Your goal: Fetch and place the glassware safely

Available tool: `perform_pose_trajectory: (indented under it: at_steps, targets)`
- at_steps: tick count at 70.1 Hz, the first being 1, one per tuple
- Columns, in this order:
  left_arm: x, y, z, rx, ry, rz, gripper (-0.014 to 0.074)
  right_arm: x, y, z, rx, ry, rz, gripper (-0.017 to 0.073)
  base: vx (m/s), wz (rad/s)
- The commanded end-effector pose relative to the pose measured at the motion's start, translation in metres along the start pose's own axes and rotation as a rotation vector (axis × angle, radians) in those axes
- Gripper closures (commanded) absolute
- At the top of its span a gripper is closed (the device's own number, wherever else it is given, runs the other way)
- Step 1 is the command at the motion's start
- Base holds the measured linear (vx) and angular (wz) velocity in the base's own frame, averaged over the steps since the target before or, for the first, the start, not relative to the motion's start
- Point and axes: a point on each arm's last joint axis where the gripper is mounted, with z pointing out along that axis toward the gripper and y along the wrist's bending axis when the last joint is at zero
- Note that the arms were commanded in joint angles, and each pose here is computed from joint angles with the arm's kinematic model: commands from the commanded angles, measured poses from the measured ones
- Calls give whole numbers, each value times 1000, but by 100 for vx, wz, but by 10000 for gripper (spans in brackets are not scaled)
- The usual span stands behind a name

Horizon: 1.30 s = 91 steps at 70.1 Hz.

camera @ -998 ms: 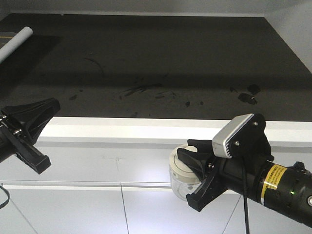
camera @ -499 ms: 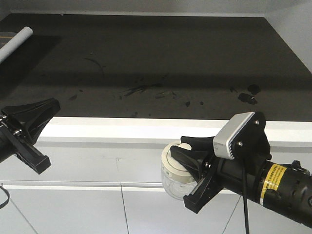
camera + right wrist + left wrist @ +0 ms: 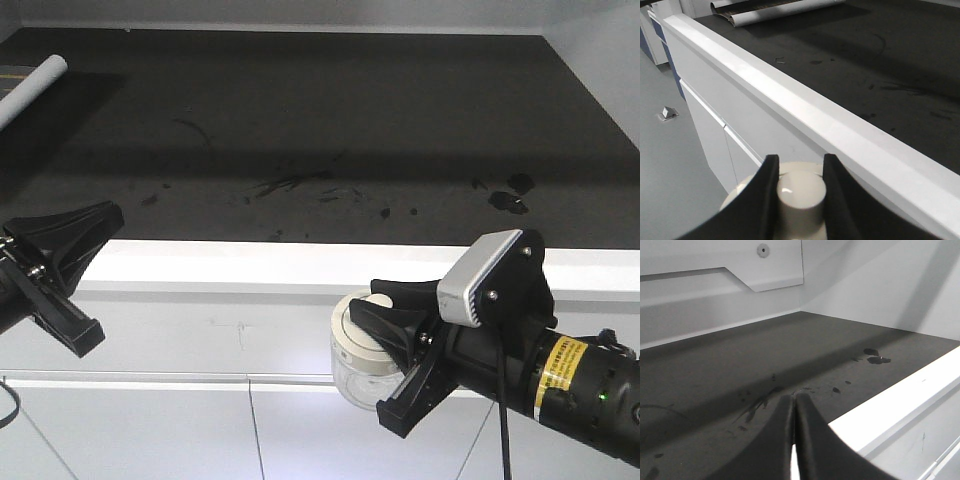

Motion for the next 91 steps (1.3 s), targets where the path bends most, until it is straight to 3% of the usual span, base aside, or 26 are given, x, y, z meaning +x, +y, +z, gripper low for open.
perform_pose_trajectory:
  at_steps: [1, 42, 91]
  targets:
    - [-15, -2, 0, 20, -89, -21, 601, -22, 3, -2, -40, -125, -10, 560, 0, 0]
    - [-15, -2, 0, 20, -89, -20, 601, -22, 3, -2, -39, -124, -10, 560, -5, 8]
    - [-15, -2, 0, 20, -89, -20, 601, -22, 3, -2, -36, -119, -10, 560, -15, 48]
